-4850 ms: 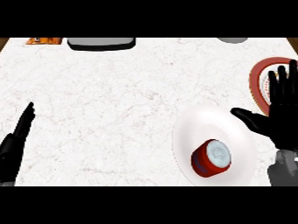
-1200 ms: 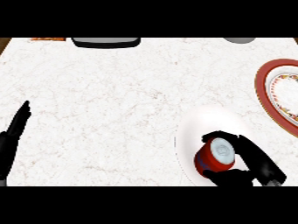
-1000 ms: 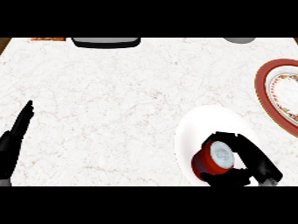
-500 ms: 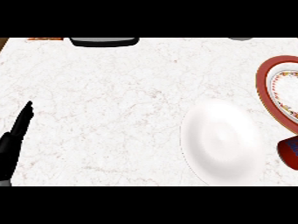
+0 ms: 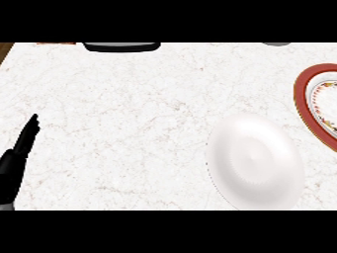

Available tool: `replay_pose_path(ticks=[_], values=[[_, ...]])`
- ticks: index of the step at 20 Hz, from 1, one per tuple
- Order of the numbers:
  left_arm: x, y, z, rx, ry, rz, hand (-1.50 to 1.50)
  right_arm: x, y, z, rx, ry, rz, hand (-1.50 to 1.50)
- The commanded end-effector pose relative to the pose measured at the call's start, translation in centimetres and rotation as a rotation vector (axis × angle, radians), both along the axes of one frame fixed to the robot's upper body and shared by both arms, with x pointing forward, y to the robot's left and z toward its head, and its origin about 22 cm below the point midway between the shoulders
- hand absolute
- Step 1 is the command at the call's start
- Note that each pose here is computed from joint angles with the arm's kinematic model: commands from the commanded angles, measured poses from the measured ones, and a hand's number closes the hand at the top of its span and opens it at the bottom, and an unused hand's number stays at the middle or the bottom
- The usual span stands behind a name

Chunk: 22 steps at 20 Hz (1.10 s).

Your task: Pick the can from the plate and place it in the plate

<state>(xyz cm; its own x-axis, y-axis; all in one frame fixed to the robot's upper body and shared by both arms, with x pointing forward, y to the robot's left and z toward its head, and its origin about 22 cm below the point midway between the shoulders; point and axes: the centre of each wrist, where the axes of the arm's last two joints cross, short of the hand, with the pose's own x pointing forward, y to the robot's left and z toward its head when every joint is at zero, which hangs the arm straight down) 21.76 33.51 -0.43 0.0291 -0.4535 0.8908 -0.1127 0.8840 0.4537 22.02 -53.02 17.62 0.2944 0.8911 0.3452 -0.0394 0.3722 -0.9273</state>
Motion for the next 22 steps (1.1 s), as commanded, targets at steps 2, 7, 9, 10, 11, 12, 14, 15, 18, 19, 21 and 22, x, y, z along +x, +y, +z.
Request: replay_pose_path(ticks=[2, 7, 9, 10, 11, 12, 14, 15, 18, 19, 21, 22], values=[[-0.4, 0.1, -0.5, 0.007, 0.011, -0.003, 0.00, -1.9, -4.1, 2.8, -0.083, -0.251, 0.022, 1.50], [0.1, -0.3, -0.2, -0.007, 0.004, -0.019, 0.00, -3.3, -6.5, 3.7, -0.047, -0.465, 0.171, 1.50], [-0.1, 0.1, 0.3, 0.002, 0.013, -0.023, 0.00, -3.8, -7.4, 4.5, 0.006, -0.518, 0.244, 1.50], [-0.1, 0.1, -0.4, 0.004, 0.017, -0.024, 0.00, -3.9, -7.8, 4.2, 0.036, -0.554, 0.279, 1.50], [0.6, -0.8, 0.2, 0.003, -0.002, -0.044, 0.00, -4.0, -8.1, 4.8, 0.071, -0.534, 0.334, 1.50], [0.6, -1.0, -0.7, 0.009, 0.004, -0.019, 0.00, -4.7, -8.6, 4.4, 0.085, -0.537, 0.359, 1.50], [0.8, -0.4, 0.6, 0.002, -0.002, -0.048, 0.00, -4.8, -9.3, 6.8, 0.089, -0.552, 0.373, 1.50], [1.4, -1.1, 0.2, 0.009, 0.016, -0.047, 0.00, -4.3, -9.1, 5.1, 0.089, -0.548, 0.415, 1.50], [0.6, -0.3, -0.2, 0.012, 0.024, -0.048, 0.00, -3.9, -9.3, 6.1, 0.133, -0.511, 0.454, 1.50], [0.8, -1.0, 0.3, 0.004, 0.009, -0.051, 0.00, -3.5, -9.1, 5.1, 0.136, -0.517, 0.465, 1.50], [1.2, -1.5, 0.2, 0.011, 0.008, -0.061, 0.00, -1.7, -8.3, 4.3, 0.161, -0.497, 0.444, 1.50], [1.4, -1.2, 0.3, 0.011, -0.004, -0.058, 0.00, -0.7, -7.9, 6.1, 0.167, -0.514, 0.464, 1.50]])
